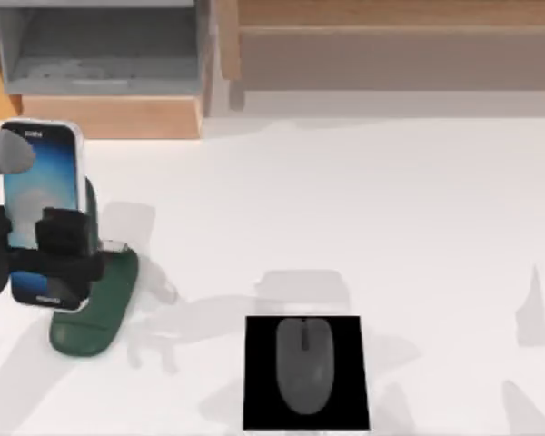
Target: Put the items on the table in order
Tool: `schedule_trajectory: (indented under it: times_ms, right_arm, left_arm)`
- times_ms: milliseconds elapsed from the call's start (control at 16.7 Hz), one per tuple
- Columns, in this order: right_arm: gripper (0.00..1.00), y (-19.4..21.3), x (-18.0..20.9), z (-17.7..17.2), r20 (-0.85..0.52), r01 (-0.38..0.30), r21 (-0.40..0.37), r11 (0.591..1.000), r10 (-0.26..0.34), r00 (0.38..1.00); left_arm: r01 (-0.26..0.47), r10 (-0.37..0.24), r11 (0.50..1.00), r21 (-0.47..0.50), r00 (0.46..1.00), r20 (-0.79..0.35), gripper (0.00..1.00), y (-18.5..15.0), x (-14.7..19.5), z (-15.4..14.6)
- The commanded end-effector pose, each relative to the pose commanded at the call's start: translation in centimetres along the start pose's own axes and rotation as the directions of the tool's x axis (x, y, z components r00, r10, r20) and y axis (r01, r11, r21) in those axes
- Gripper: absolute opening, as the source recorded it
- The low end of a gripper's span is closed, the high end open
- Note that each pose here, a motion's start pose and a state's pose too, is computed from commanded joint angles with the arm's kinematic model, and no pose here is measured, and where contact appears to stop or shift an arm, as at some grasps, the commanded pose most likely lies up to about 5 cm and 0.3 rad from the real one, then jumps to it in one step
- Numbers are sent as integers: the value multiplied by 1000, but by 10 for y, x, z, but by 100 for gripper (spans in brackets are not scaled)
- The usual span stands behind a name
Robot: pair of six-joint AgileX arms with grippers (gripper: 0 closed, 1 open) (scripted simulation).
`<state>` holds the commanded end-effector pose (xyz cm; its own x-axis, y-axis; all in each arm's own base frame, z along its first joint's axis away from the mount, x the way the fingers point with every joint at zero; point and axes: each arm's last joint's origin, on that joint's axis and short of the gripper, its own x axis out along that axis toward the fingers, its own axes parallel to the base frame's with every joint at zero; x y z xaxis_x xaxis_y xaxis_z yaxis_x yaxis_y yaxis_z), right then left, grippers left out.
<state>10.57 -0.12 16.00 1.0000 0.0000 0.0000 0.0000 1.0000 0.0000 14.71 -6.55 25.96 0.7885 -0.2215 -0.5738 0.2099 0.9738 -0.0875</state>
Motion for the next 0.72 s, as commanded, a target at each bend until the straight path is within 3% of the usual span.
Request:
schedule_trajectory:
  times_ms: [300,720]
  right_arm:
    - [100,0,0,0,0,0,0,1000,0,1000]
    - [100,0,0,0,0,0,0,1000,0,1000]
  left_arm:
    - [-66,57,996,54,987,152,0,13,1,-31]
    - [-69,59,996,57,986,153,0,13,2,-33]
